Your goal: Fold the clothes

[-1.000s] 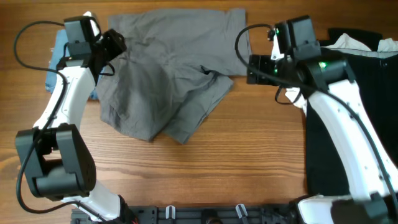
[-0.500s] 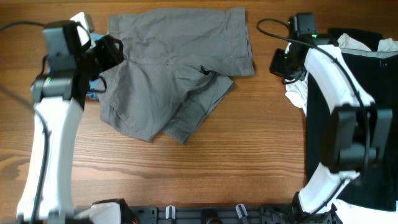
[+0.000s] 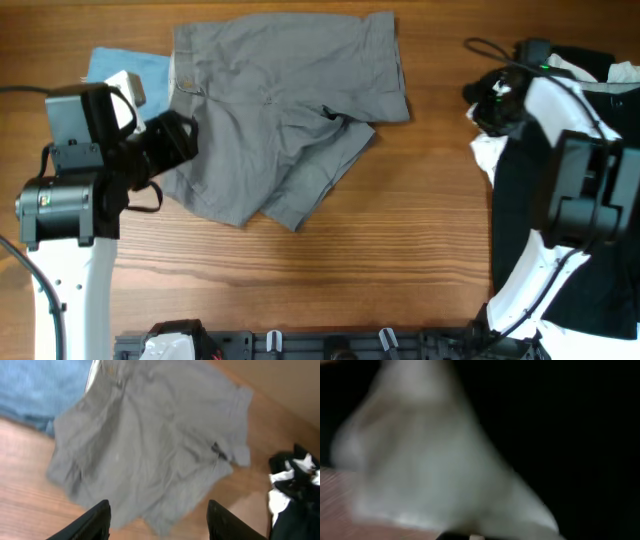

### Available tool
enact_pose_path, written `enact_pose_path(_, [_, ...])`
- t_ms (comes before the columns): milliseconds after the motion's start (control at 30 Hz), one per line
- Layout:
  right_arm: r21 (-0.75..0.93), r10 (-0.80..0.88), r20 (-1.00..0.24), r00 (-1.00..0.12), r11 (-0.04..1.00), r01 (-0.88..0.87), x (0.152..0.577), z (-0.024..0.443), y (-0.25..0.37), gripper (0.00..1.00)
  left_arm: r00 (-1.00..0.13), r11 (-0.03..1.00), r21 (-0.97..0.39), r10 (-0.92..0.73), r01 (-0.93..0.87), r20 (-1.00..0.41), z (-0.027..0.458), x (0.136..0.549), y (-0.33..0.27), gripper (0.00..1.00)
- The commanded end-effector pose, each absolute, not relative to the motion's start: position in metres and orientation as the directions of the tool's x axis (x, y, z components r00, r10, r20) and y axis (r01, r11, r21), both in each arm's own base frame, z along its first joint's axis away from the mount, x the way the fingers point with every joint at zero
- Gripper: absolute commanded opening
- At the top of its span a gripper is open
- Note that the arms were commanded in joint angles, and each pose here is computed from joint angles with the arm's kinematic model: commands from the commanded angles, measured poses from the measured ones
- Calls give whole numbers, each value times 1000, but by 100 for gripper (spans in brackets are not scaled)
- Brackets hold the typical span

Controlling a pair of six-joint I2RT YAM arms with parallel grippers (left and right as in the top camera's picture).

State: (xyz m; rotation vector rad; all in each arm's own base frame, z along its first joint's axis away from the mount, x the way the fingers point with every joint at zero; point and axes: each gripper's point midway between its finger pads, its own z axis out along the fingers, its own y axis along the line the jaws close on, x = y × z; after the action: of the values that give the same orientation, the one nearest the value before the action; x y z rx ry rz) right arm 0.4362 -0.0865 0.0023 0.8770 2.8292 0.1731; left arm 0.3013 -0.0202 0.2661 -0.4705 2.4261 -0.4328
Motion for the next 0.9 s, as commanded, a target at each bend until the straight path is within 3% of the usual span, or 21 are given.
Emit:
enact_pose_path(0, [444, 600, -45, -799, 728, 522, 438, 19, -91, 26, -749, 890, -405, -412, -209, -519, 270, 293, -22, 61])
enact_pose_path(100, [705, 450, -141, -882, 671, 230, 453, 69, -52, 36, -751, 890, -405, -412, -210, -517, 270, 292, -22, 62])
enact_pose_path(233, [740, 313, -232, -921, 671, 41, 451, 103, -8, 40, -746, 890, -406, -412, -207, -523, 271, 294, -22, 63])
enact_pose_path(333, [696, 229, -220, -948, 718, 12, 446, 101, 29, 48, -746, 890, -406, -412, -207, -523, 271, 294, -22, 63])
enact_pose_path(433, [601, 157, -171, -973, 799, 24, 438, 80, 65, 66, -747, 890, -406, -412, -207, -522, 271, 294, -22, 63])
enact_pose_path(500, [557, 94, -165, -982, 831, -14, 432, 69, 86, 71, -747, 890, -406, -412, -207, -522, 271, 293, -22, 63])
enact_pose_path(667, [406, -42, -159, -986, 908, -104, 421, 43, 128, 73, -747, 890, -406, -412, -207, -522, 271, 293, -22, 64])
enact_pose_path(867, [308, -56, -213, -975, 943, -121, 431, 33, 148, 73, -747, 890, -406, -412, -207, -521, 271, 293, -22, 64])
